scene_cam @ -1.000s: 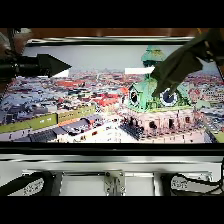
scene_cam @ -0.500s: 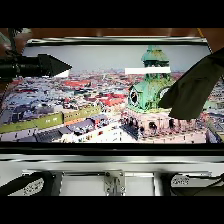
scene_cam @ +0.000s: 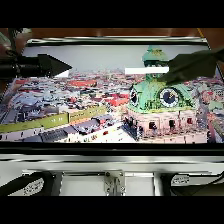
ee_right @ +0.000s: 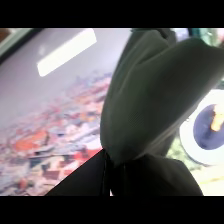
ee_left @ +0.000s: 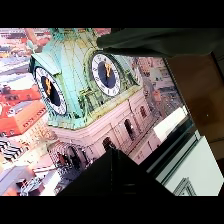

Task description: Fold the shirts.

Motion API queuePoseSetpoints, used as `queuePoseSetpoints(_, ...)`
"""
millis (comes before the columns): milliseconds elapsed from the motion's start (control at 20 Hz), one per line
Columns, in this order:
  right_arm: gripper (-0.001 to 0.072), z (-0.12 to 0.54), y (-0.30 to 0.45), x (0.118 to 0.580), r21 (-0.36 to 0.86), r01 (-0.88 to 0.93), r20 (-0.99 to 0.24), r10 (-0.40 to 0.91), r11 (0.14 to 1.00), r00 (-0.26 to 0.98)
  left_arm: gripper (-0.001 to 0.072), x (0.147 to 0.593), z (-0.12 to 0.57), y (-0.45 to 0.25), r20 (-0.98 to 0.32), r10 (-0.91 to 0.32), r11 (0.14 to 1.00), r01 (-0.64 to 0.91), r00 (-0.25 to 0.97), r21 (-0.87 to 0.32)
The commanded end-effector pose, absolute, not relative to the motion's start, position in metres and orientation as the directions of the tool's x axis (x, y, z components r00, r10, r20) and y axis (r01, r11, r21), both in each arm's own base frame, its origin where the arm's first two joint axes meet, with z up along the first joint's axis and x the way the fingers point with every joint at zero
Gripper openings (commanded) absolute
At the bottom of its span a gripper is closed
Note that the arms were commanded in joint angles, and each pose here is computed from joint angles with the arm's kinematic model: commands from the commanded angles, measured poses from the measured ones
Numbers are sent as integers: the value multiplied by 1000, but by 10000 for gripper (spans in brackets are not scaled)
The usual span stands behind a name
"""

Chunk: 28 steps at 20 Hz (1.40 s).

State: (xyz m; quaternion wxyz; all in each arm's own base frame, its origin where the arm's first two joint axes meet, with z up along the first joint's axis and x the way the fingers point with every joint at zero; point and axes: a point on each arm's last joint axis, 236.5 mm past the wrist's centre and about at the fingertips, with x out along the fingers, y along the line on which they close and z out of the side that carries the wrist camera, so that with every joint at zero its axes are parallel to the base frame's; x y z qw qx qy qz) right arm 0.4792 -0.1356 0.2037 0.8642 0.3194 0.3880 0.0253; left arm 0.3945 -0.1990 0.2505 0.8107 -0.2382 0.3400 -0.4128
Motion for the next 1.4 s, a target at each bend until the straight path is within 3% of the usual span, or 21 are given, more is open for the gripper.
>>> queuePoseSetpoints(0, 61, 138, -208, 403, 296, 496, -906, 74, 816, 417, 34, 386, 247, -202, -369, -843, 533, 511, 391, -675)
queuePoseSetpoints(100, 61, 104, -235, 356, 226, 599, -961, 74, 768, 267, 34, 380, 245, -204, -379, -850, 524, 514, 365, -679)
queuePoseSetpoints(300, 61, 48, -253, 279, 222, 738, -972, 202, 637, 118, 34, 370, 241, -206, -394, -860, 511, 520, 326, -685)
queuePoseSetpoints(700, 61, -55, -231, 147, 200, 900, -951, 299, 387, 83, 34, 371, 241, -206, -393, -859, 511, 520, 328, -684)
queuePoseSetpoints(900, 61, -87, -212, 121, 227, 937, -941, 307, 264, 142, 34, 372, 242, -205, -392, -858, 513, 519, 332, -684)
queuePoseSetpoints(1050, 61, -106, -196, 117, 234, 945, -932, 330, 228, 151, 34, 373, 242, -205, -389, -857, 515, 518, 338, -683)
queuePoseSetpoints(1100, 94, -107, -194, 120, 246, 945, -929, 331, 216, 166, 34, 373, 242, -205, -389, -857, 515, 519, 338, -683)
queuePoseSetpoints(1250, 476, -93, -198, 132, 304, 918, -917, 339, 256, 209, 34, 373, 242, -205, -389, -857, 515, 519, 339, -682)
queuePoseSetpoints(1300, 535, -78, -204, 135, 315, 906, -920, 326, 282, 218, 34, 373, 242, -205, -389, -857, 515, 519, 338, -682)
queuePoseSetpoints(1350, 535, -58, -216, 139, 321, 896, -928, 291, 306, 233, 34, 374, 242, -205, -390, -856, 516, 521, 339, -680)
